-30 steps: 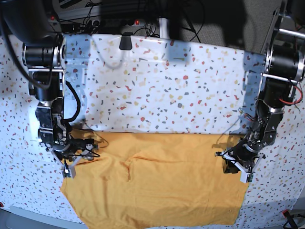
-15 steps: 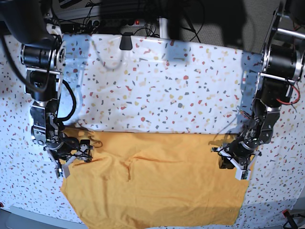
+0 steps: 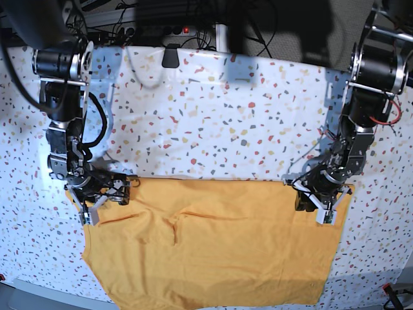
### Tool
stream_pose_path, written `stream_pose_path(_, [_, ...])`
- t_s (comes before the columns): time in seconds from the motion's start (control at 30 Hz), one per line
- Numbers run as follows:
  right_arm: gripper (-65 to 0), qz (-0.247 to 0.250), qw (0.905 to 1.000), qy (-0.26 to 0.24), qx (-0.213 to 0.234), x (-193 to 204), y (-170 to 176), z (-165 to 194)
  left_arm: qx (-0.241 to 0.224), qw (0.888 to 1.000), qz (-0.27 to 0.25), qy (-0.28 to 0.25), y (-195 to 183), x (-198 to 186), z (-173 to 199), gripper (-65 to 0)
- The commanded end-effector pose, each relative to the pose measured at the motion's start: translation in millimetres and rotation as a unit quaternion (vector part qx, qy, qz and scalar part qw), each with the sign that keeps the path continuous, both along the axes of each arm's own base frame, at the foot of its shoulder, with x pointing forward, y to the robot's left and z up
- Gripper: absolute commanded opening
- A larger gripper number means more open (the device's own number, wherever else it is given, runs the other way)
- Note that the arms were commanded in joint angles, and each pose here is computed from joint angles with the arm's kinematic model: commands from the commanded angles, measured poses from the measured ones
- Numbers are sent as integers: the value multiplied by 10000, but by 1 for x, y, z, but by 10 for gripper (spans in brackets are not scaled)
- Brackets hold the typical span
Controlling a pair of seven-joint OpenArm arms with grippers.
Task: Fold the T-shirt properly
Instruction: 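Release the shirt and regrasp its body with both grippers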
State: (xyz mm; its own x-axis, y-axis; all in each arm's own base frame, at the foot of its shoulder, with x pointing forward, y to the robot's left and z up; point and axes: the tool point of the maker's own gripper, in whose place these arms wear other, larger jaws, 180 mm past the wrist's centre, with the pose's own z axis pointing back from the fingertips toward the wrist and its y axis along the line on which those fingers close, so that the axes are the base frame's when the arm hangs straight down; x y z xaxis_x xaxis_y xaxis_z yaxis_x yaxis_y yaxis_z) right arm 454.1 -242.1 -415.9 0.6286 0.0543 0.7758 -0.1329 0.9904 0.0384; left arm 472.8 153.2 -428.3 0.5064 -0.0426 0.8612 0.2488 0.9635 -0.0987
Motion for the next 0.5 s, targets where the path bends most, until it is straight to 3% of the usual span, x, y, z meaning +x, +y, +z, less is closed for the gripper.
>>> stream_pose_path(0.0, [-224,18,10000,92,27,1,-4,5,109,9999,0,89,5,5,4,-489])
stream_pose_path(0.17, [-224,128,9996,129,209,1,4,15,222,9988,-85,423,3,1,-2,-489])
stream_pose_path(0.47, [-224,277,9993,225,129,-3,7,22,371,9980,-264,433,4,-14,-1,-489])
